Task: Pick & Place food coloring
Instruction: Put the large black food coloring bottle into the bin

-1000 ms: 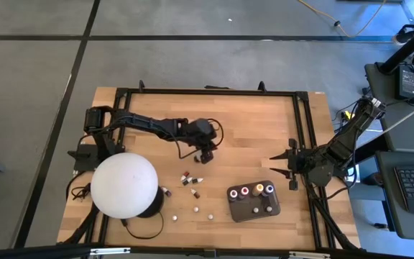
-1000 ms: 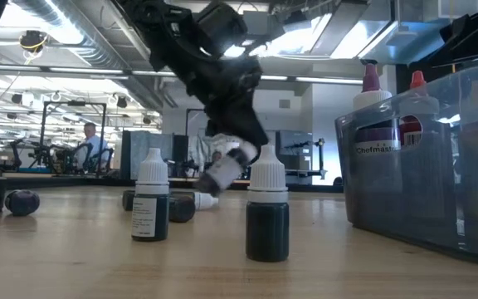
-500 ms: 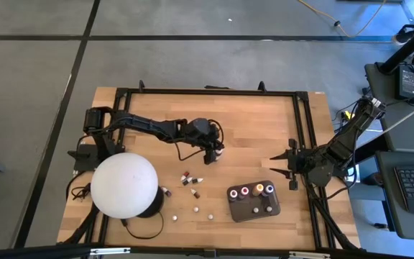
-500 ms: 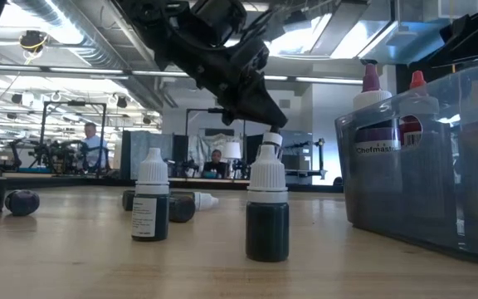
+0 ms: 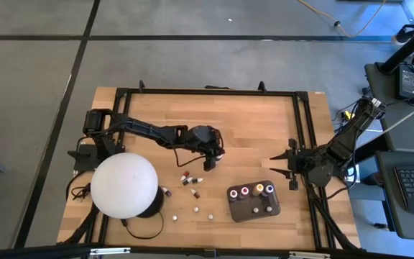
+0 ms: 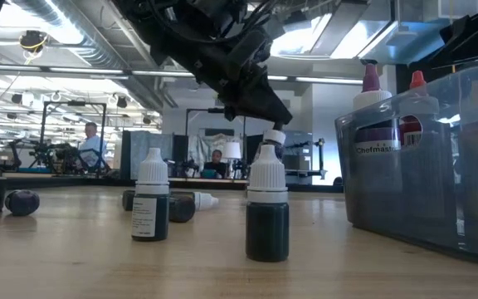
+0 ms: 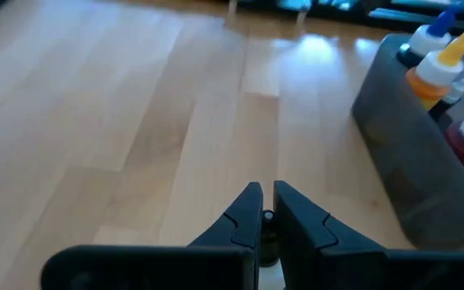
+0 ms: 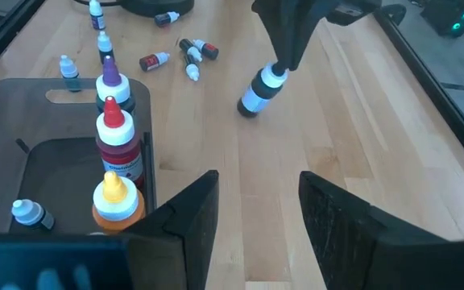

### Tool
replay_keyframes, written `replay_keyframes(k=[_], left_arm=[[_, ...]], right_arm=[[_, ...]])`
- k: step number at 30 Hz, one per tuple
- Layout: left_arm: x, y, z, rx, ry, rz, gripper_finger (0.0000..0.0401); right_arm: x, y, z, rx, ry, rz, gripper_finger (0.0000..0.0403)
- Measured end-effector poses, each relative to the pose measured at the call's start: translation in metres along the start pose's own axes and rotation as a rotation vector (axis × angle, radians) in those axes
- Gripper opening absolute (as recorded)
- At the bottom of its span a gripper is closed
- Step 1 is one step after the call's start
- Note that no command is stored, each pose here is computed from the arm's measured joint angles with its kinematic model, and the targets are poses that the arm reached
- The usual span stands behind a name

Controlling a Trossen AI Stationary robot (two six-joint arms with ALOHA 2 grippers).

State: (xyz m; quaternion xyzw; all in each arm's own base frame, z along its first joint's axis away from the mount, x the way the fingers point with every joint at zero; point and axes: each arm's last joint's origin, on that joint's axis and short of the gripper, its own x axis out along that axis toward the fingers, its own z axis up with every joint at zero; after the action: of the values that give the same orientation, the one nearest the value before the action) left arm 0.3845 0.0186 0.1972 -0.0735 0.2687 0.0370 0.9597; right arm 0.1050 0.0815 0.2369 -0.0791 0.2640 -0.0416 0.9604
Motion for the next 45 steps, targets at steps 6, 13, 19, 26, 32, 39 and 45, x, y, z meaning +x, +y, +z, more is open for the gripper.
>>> replay_keyframes(k=[6,13,19,26,32,39,45], left_arm=[[0.0,-0.004,0.006,0.033,-0.063,-0.014,0.0011],[-0.001,-0.01,0.011,0.072,-0.131,0.03,0.0012],[-0.002,-0.017,0.019,0.115,-0.224,0.05,0.0006],[0.017,-0.01,0.009,0.118,-0.309,0.069,0.0001],[0.019,0.003,0.009,0.145,-0.298,0.074,0.0004],[0.022,0.004,-0.007,0.281,-0.123,0.026,0.0004],[0.022,0.005,-0.007,0.205,-0.124,0.059,0.0007]], right_arm=[[0.0,0.0,0.0,0.0,0.0,0.0,0.0175],[0.0,0.0,0.0,0.0,0.0,0.0,0.0175],[0.0,0.0,0.0,0.0,0.0,0.0,0.0175],[0.0,0.0,0.0,0.003,0.001,0.0,0.0175],[0.0,0.0,0.0,0.003,0.001,0.001,0.0175],[0.0,0.0,0.0,0.0,0.001,0.001,0.0175],[0.0,0.0,0.0,-0.001,0.001,0.001,0.0175]])
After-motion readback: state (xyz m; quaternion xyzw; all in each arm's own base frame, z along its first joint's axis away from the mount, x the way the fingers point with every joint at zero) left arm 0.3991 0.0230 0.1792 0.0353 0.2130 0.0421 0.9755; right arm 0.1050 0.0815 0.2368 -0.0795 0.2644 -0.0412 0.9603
